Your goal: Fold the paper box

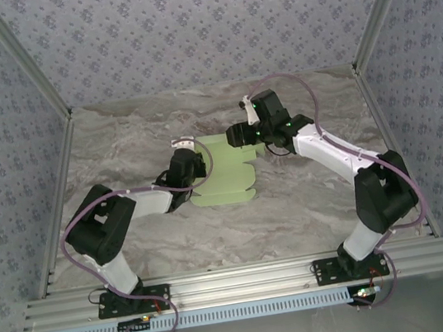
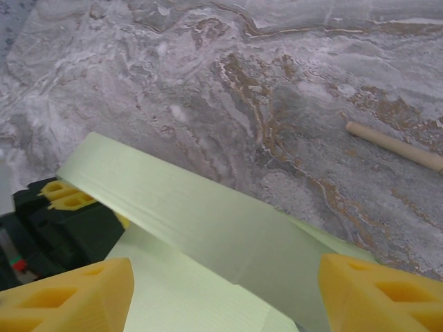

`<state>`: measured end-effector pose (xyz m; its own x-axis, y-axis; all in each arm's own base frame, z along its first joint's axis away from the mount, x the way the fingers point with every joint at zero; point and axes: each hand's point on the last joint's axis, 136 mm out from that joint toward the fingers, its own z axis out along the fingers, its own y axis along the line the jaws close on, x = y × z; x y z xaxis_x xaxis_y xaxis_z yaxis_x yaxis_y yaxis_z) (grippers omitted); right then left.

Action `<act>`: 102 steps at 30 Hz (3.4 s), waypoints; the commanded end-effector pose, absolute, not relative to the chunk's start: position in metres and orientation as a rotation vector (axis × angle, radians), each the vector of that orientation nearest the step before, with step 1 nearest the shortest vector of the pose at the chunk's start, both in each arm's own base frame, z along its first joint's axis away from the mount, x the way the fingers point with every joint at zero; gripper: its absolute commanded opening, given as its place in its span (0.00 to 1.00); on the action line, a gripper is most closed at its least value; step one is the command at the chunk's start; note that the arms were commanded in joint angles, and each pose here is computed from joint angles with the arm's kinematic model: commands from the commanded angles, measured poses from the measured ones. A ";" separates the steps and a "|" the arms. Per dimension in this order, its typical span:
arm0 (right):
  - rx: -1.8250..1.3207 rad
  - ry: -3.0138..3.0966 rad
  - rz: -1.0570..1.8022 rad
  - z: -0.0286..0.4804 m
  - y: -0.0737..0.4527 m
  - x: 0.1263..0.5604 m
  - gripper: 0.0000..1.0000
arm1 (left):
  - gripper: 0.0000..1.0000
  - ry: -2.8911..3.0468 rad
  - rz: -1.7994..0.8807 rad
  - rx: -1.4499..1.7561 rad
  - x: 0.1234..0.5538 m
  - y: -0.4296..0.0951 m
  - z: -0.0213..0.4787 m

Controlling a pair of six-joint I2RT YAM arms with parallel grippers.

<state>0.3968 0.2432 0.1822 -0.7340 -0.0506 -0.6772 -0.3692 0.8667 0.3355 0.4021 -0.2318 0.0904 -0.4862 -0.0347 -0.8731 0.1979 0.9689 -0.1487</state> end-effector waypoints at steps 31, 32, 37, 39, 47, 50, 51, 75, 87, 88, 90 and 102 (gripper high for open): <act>0.130 2.282 1.060 0.156 0.286 0.403 0.45 | 0.13 2.023 -0.282 0.140 0.399 -0.238 0.104; 0.160 2.272 1.078 0.156 0.286 0.404 0.43 | 0.13 2.025 -0.283 0.141 0.399 -0.238 0.104; 0.246 2.239 1.083 0.160 0.281 0.406 0.32 | 0.13 2.025 -0.284 0.142 0.399 -0.239 0.104; 0.256 2.237 1.079 0.161 0.280 0.406 0.31 | 0.13 2.024 -0.284 0.142 0.399 -0.239 0.104; 0.216 2.292 0.933 0.153 0.261 0.399 0.46 | 0.13 2.024 -0.263 0.128 0.399 -0.235 0.105; 0.170 2.309 0.838 0.153 0.247 0.390 0.55 | 0.13 2.023 -0.246 0.123 0.400 -0.232 0.107; 0.156 2.313 0.814 0.153 0.244 0.386 0.57 | 0.13 2.024 -0.244 0.124 0.399 -0.232 0.107; 0.021 2.337 0.613 0.092 0.229 0.362 0.80 | 0.13 2.007 -0.261 0.116 0.394 -0.228 0.121; 0.032 2.264 0.678 0.094 0.242 0.384 0.80 | 0.13 2.003 -0.265 0.119 0.393 -0.228 0.122; 0.032 2.258 0.680 0.094 0.241 0.385 0.79 | 0.13 2.003 -0.265 0.120 0.393 -0.228 0.121; 0.025 2.241 0.688 0.097 0.243 0.386 0.78 | 0.13 2.002 -0.269 0.118 0.393 -0.229 0.122; -0.096 2.156 0.719 0.117 0.259 0.378 0.67 | 0.13 2.012 -0.267 0.123 0.393 -0.230 0.118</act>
<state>0.3801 0.2506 0.1009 -0.6809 0.1925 -0.7067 -0.2440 0.8500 0.4668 0.3942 -0.2264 0.1048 -0.4669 -0.0160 -0.8842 0.1873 0.9754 -0.1166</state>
